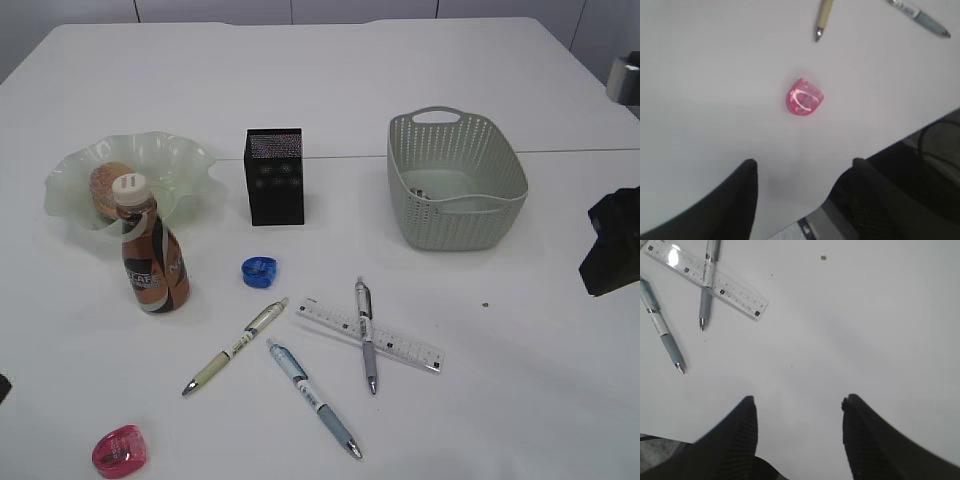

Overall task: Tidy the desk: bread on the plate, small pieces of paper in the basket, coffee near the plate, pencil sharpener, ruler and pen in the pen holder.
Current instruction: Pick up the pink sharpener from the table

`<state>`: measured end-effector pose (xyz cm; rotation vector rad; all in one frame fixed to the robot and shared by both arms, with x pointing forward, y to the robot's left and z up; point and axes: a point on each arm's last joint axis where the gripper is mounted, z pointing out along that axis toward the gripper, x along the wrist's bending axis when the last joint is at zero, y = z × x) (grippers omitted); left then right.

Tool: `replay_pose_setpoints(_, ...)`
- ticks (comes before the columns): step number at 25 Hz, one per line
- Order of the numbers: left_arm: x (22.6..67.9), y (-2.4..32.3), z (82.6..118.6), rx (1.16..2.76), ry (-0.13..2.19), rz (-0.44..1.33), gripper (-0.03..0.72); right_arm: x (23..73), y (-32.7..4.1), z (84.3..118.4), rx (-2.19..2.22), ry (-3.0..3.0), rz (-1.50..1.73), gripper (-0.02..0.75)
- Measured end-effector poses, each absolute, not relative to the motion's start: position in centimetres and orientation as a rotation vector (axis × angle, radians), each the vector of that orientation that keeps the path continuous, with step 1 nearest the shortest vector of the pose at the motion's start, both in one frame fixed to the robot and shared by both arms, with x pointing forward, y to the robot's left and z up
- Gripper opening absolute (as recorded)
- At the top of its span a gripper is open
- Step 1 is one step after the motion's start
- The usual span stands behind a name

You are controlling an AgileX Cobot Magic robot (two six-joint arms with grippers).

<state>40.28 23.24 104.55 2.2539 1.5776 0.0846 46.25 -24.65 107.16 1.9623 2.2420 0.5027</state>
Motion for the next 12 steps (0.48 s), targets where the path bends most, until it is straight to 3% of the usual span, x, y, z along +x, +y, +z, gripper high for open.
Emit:
replay_pose_setpoints(6,41.3,21.5,102.3,2.533,1.311,0.006,0.434,46.2,-24.7,107.2,1.962,2.242,0.503,0.411)
replay_pose_setpoints(12,43.2,20.8,100.5,2.653,1.056,0.069,0.434,46.3,-24.7,107.2,1.962,2.242,0.503,0.407)
